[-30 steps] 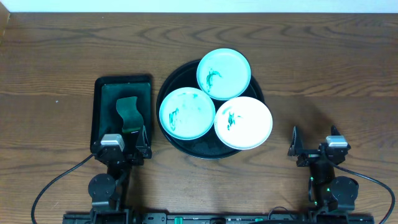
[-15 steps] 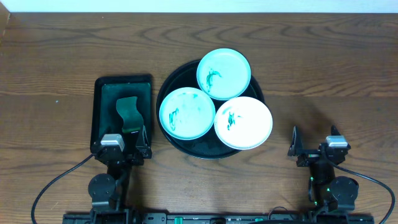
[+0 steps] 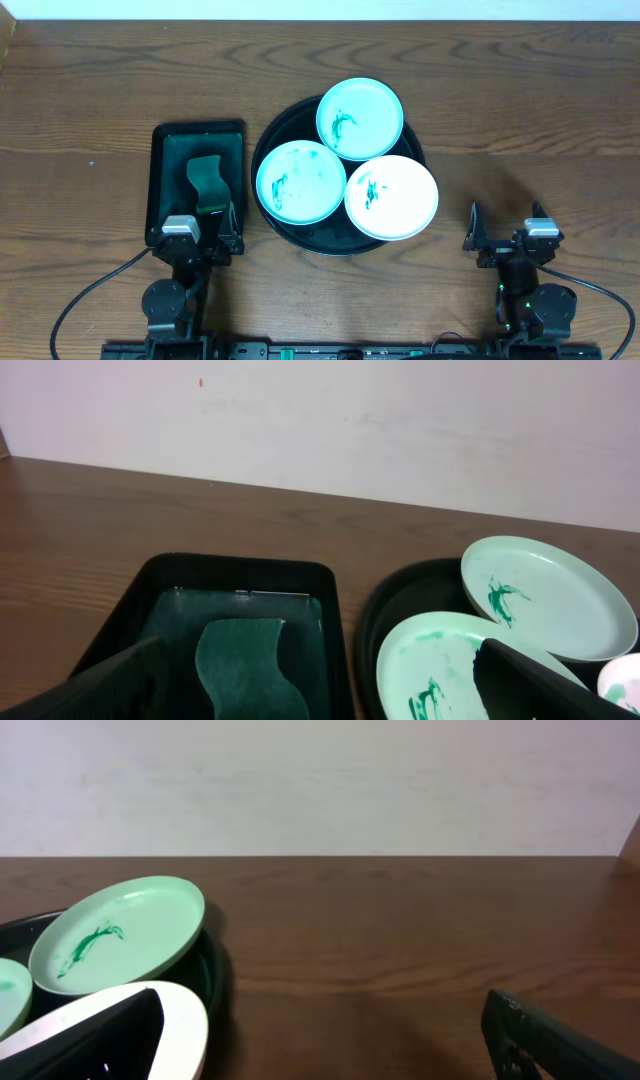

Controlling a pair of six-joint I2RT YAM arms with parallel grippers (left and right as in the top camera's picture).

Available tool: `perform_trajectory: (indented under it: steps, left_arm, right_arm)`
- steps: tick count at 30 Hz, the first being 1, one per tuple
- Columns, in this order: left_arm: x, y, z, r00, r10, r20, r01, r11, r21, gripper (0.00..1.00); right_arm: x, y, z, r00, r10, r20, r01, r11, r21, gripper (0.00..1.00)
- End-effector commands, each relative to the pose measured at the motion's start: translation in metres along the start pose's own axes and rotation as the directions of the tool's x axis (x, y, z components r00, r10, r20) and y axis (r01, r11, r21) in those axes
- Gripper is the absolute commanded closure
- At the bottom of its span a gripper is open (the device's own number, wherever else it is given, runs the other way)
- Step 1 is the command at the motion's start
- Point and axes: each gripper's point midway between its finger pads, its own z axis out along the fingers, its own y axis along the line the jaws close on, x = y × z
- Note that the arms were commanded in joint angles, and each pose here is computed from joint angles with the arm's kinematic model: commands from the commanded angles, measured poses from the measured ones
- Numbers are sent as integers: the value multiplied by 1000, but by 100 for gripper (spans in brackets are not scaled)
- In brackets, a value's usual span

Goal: Clean dirty plates on tray and stack at the side

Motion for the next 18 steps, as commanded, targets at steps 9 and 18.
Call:
perform_trajectory:
  steps: [9,18]
  left_arm:
    - [10,1,0,999,10,-30,-10,1000,3,3]
    - [-1,-8,-1,1000,-22,-13,22,999,44,3]
  right_arm:
    - [-28,13,-2,993,-7,114,15,997,-72,1]
    - [-70,46,-13,978,-29,205,80,966,-245,1]
